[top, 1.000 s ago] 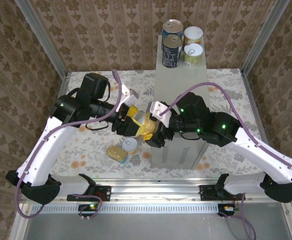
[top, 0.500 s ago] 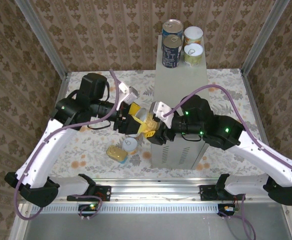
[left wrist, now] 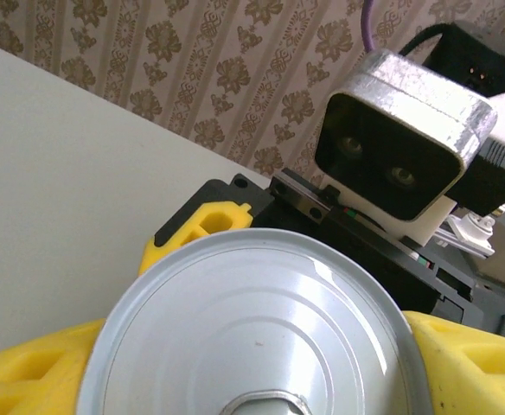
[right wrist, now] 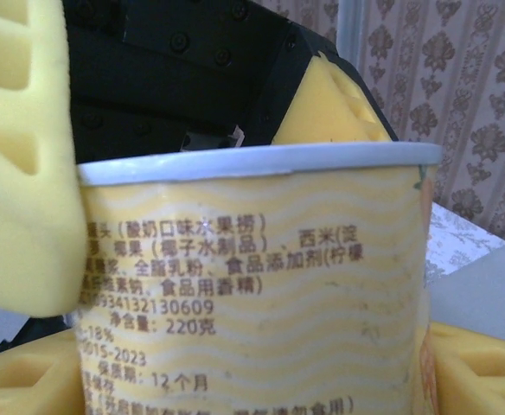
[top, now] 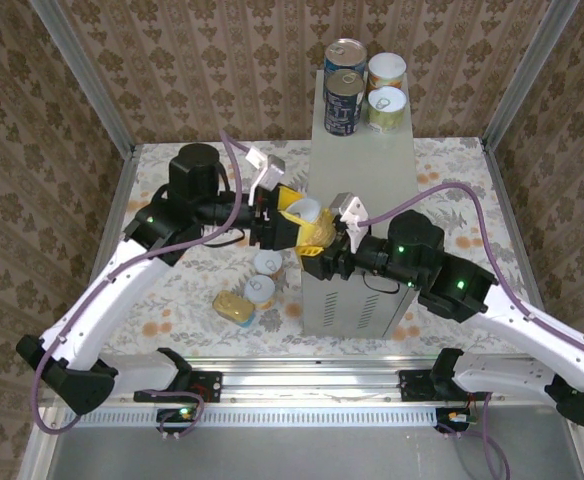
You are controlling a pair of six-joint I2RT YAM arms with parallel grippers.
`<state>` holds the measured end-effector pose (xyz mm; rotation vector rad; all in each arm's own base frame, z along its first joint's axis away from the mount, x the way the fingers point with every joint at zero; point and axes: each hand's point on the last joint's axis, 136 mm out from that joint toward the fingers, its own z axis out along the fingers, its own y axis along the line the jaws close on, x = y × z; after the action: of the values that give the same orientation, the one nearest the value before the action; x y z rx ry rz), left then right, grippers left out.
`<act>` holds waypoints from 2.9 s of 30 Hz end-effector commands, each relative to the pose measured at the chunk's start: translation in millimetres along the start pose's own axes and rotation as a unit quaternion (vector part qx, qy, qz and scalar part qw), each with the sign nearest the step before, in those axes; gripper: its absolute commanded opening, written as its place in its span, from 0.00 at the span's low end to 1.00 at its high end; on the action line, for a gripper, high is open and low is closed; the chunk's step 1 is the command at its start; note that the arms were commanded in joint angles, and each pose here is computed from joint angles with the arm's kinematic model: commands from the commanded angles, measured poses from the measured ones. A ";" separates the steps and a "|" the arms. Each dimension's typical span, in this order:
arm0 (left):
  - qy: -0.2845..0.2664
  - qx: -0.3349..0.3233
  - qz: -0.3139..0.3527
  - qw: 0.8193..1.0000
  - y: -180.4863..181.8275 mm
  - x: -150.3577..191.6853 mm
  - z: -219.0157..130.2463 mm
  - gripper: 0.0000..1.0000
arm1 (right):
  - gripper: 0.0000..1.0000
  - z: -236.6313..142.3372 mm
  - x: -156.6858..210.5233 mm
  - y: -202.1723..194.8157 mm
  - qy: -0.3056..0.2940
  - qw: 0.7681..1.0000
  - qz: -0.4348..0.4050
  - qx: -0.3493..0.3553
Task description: Place and organize the canned foods onto the counter
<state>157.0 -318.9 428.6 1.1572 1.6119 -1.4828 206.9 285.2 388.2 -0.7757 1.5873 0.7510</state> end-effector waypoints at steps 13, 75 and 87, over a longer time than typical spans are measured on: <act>-0.030 -0.126 0.077 0.989 18.0 -32.1 16.7 0.25 | 0.83 -13.8 -25.6 -37.0 -0.048 0.993 0.026 0.107; 0.010 -0.261 0.131 0.956 84.9 -43.0 39.6 0.98 | 1.00 -126.8 -36.9 -117.5 -0.015 0.943 -0.018 0.332; 0.016 -0.285 0.120 0.951 109.3 -27.8 47.0 0.90 | 1.00 -126.9 -34.8 -116.1 -0.010 0.944 -0.015 0.328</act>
<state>256.4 -370.2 396.0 1.0343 1.7165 -0.7701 237.1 120.8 424.0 -0.3205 1.6782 0.1438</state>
